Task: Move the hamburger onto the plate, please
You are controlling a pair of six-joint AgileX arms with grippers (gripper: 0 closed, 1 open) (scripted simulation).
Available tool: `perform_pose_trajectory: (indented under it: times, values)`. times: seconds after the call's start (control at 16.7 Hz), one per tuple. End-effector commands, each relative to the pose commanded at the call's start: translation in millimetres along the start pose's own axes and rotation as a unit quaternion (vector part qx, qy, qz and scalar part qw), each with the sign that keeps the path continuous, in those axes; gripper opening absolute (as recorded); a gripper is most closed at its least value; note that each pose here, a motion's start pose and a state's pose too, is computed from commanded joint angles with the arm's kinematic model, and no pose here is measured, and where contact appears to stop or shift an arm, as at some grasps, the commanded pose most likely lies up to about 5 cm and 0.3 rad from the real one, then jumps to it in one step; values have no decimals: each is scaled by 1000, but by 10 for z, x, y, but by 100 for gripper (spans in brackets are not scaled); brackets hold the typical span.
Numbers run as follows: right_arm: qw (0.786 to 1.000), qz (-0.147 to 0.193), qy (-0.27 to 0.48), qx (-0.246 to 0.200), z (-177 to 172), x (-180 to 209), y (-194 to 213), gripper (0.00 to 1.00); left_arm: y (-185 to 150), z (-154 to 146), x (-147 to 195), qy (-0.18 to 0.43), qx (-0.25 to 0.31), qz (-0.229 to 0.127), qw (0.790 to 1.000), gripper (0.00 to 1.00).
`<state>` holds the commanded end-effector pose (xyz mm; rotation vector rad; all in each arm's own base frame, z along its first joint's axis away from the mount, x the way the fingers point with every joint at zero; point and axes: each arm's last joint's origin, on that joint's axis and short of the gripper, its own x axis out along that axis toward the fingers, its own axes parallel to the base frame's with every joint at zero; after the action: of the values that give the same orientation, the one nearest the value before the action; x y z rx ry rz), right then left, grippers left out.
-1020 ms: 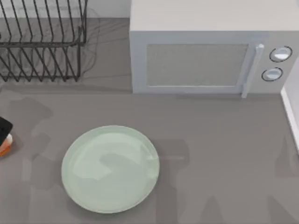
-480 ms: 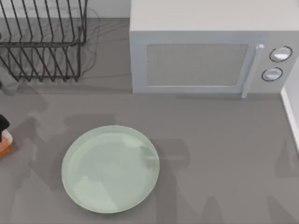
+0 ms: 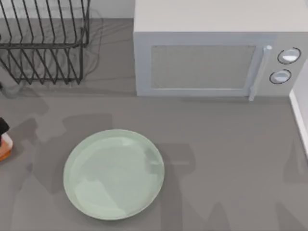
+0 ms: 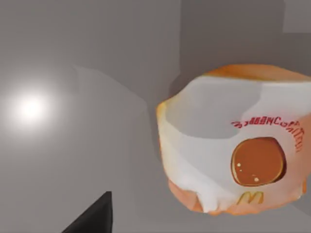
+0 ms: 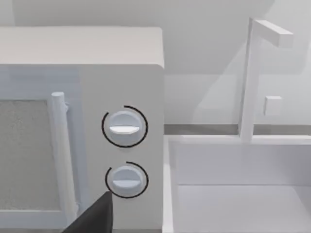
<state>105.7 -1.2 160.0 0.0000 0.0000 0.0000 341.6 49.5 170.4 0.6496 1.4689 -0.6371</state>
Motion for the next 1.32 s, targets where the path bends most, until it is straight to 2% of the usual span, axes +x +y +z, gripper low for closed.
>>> perform_pose_trajectory:
  times: [0.48, 0.78, 1.32]
  values:
    - [1000, 0, 0, 0, 0, 0, 0, 100, 23, -3, 711, -1, -2, 2, 1000, 100]
    - [1000, 0, 0, 0, 0, 0, 0, 100, 12, -12, 790, 0, -2, -1, 1000, 100]
    - [1000, 0, 0, 0, 0, 0, 0, 100, 12, -12, 790, 0, -2, -1, 1000, 32]
